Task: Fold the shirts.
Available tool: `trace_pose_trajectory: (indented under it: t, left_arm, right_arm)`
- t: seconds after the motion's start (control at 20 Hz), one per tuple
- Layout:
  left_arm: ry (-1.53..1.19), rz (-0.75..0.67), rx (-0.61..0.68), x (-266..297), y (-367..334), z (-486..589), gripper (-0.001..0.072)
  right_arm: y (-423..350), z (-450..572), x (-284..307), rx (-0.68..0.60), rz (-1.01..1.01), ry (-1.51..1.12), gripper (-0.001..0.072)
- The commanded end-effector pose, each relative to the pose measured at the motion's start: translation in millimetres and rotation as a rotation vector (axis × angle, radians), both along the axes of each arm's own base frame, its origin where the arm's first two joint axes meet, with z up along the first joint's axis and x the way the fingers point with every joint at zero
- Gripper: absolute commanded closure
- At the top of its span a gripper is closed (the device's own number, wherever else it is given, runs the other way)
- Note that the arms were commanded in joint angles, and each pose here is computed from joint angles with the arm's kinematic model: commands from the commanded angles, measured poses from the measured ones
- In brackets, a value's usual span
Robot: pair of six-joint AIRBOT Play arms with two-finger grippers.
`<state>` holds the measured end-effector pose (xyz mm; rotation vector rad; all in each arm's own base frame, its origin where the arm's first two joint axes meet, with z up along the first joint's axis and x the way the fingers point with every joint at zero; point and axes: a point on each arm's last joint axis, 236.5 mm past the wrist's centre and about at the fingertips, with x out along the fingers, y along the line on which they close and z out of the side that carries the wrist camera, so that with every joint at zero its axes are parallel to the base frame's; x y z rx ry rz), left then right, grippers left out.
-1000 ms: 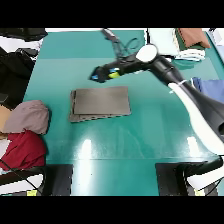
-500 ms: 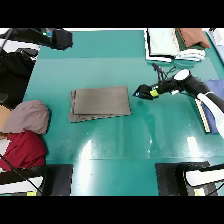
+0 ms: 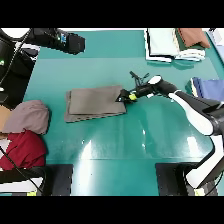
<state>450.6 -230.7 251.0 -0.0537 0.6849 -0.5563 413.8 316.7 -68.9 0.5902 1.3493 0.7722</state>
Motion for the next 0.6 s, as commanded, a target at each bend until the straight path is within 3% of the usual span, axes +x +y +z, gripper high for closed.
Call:
trace_pose_trajectory:
  t: [0.0, 0.1, 0.25, 0.55]
  left_arm:
    - [0.020, -0.035, -0.065, -7.1, -15.9, 4.7, 0.0684]
    - [0.018, -0.052, -0.057, -11.2, -23.0, 4.0, 0.0684]
    - [0.013, -0.105, -0.044, -24.9, -45.6, 3.3, 0.0684]
    - [-0.034, -0.180, -0.055, -40.2, -78.3, 11.4, 0.0684]
  right_arm:
    - [34.5, 13.1, 17.6, 0.019, 0.034, -0.097, 0.0694]
    - [22.9, 34.3, 35.0, 0.013, 0.016, -0.165, 0.0694]
    - [-52.0, 69.9, 65.1, -0.101, -0.042, -0.276, 0.0694]
    - [-296.3, 149.9, 81.6, -0.346, -0.354, -0.366, 0.0694]
